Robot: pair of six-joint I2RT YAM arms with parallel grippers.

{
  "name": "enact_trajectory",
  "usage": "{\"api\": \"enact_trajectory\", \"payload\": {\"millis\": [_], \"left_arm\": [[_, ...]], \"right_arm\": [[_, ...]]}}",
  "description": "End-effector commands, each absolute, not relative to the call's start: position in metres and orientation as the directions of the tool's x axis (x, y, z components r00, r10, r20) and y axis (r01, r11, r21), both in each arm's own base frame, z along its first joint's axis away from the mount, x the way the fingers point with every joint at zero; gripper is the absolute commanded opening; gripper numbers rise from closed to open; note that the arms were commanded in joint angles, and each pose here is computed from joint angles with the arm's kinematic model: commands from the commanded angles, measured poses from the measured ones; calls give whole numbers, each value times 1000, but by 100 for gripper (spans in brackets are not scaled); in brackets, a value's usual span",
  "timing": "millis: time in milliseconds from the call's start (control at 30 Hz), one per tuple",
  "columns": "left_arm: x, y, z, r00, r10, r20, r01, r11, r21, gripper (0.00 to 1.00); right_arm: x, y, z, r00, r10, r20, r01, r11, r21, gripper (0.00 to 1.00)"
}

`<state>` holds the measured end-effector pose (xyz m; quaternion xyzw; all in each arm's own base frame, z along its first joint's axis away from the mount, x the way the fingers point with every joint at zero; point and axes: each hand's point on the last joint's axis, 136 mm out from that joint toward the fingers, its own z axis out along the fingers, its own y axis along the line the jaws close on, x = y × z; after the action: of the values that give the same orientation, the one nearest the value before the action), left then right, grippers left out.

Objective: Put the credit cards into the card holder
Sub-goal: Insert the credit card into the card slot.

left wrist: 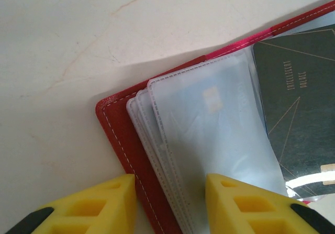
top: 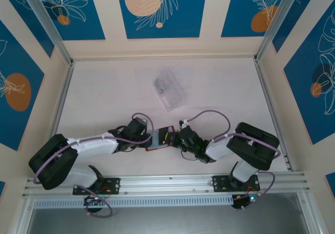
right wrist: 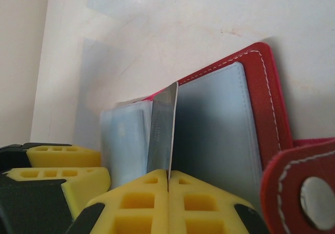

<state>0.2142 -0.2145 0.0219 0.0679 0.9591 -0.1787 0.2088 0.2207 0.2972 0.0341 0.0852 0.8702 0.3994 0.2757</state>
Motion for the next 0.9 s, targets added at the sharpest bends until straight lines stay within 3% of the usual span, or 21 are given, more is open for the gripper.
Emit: {"api": "enact_trajectory", "payload": {"millis": [0, 867], "left_arm": [[185, -192, -7, -946, 125, -299, 202, 949, -243, 37], [185, -191, -6, -946, 124, -299, 200, 950, -240, 37]], "right_arm": [[207, 284, 3, -858, 319, -403, -37, 744, 667, 0], [195, 304, -6, -893, 189, -407, -130, 760, 637, 0]]}}
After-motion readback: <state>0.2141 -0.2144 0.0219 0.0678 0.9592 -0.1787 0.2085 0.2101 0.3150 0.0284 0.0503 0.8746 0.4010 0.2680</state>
